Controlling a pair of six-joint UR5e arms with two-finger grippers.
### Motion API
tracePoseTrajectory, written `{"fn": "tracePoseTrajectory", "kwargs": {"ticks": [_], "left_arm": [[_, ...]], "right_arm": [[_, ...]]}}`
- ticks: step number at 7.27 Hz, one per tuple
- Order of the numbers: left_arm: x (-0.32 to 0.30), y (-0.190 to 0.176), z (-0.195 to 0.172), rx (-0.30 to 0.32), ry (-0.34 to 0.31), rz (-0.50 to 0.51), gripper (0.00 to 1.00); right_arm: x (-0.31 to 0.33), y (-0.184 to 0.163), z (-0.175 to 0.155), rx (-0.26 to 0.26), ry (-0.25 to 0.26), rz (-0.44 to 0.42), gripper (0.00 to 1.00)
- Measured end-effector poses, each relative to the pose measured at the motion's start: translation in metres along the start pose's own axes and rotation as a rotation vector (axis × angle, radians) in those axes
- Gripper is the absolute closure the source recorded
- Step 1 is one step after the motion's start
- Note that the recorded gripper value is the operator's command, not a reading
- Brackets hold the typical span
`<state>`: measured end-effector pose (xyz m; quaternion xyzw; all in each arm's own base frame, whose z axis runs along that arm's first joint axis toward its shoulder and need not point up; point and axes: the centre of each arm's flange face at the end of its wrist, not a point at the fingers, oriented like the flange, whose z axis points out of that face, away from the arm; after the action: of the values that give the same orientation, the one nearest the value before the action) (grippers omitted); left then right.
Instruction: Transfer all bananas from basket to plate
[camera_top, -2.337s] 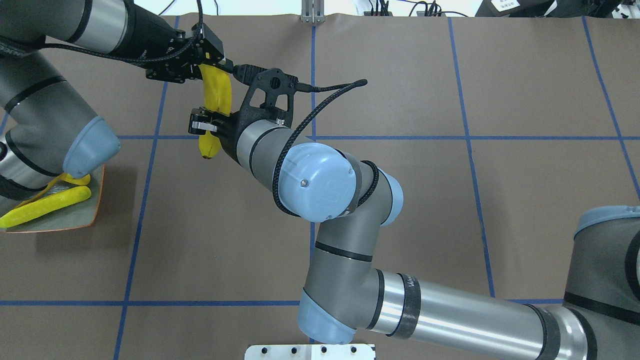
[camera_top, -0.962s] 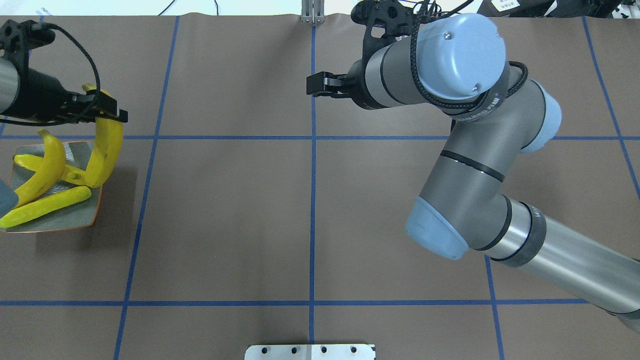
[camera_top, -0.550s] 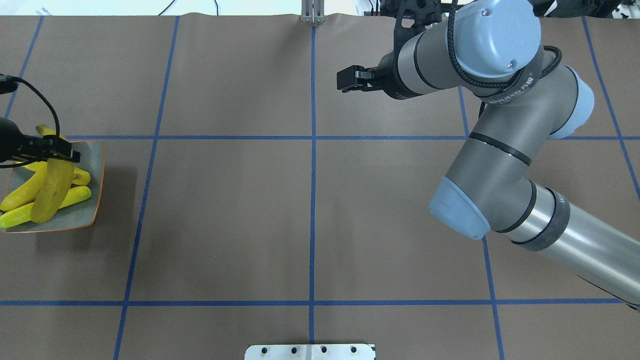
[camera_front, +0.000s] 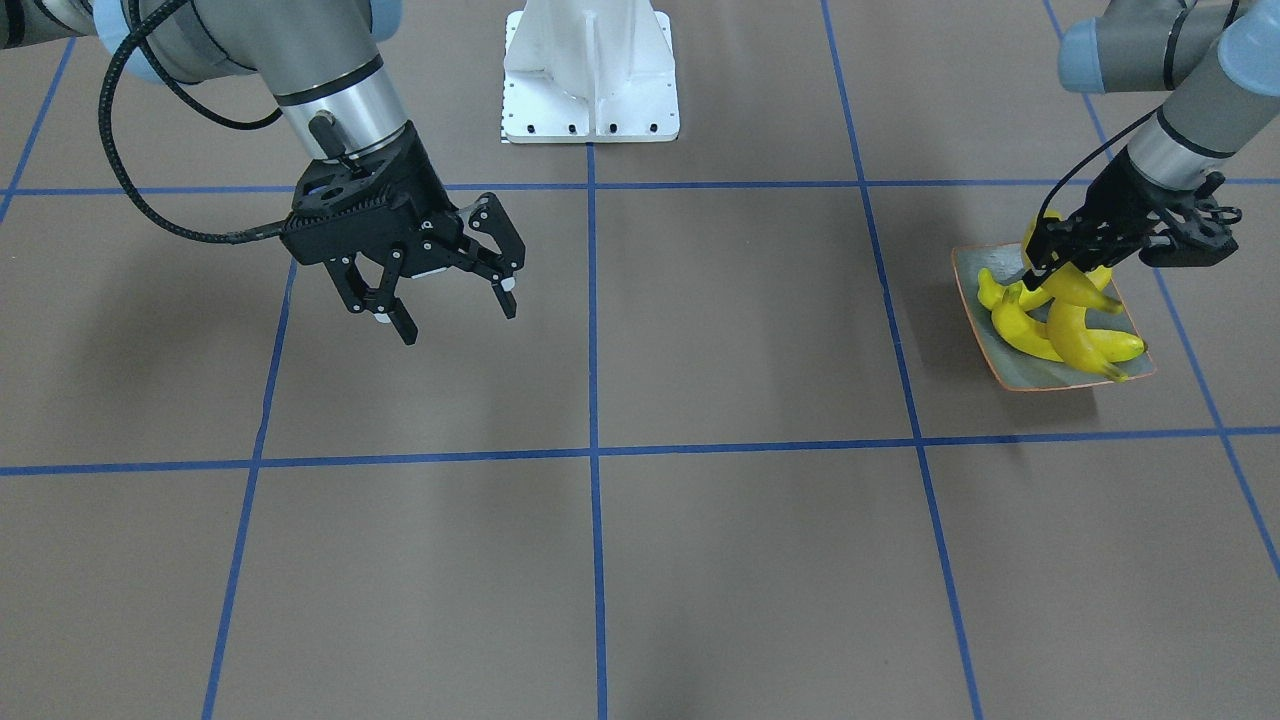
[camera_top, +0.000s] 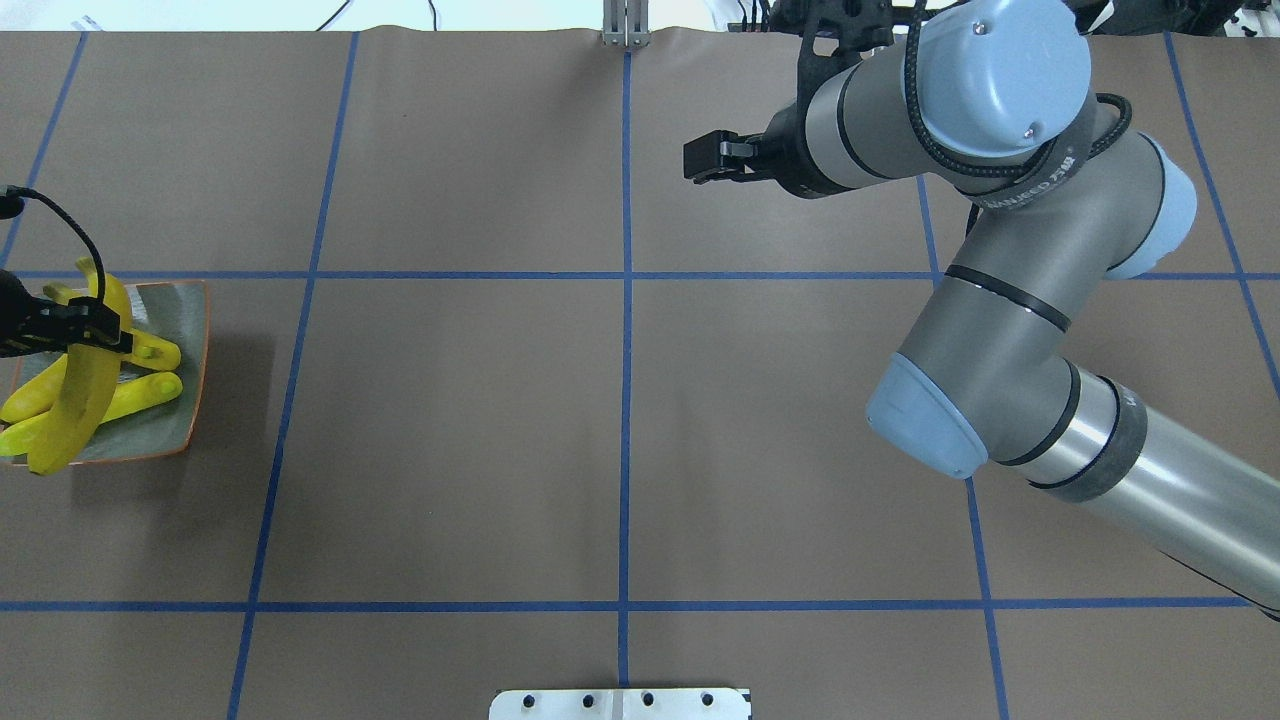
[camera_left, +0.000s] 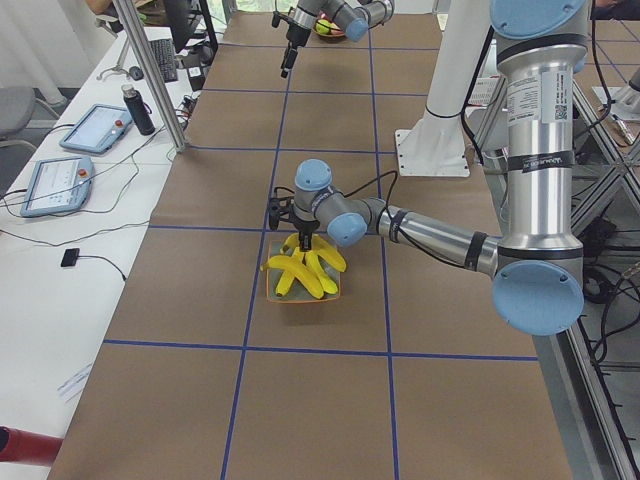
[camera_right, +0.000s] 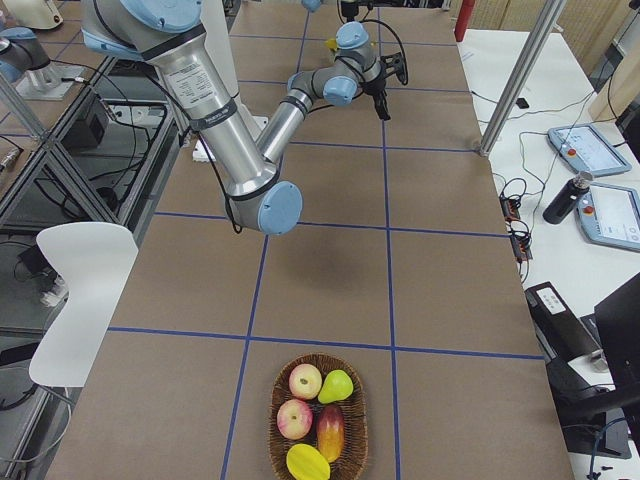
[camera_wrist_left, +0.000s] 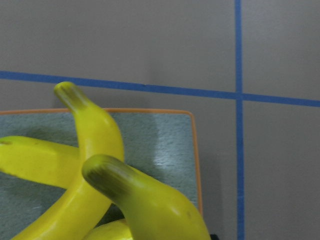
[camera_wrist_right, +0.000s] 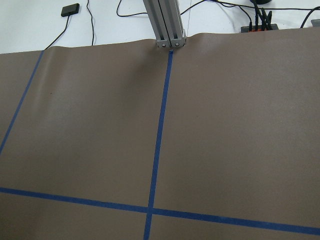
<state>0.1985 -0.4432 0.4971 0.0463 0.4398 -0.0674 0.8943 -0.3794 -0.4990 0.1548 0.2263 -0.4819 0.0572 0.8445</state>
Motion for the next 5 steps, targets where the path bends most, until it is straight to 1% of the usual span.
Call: {"fn": "tracePoseTrajectory", "kwargs": {"ticks": [1,4,5], "left_arm": [[0.0016,-0.0039,0.0037,-0.001,-0.001,0.000,0.49],[0.0092,-0.0114,0.0066,0.003,0.006,0.006,0.48],[0.0099,-0.0138,0.0075,0.005,0.006,0.006,0.45]], "right_arm": [[0.0020,0.0012,0.0010,-0.001,0.001,0.000,0.00],[0.0039,0.0023,0.0022,-0.002,0.003,0.000,0.00],[0.0039,0.0026,0.0027,-0.003,0.003,0.000,0.00]]}}
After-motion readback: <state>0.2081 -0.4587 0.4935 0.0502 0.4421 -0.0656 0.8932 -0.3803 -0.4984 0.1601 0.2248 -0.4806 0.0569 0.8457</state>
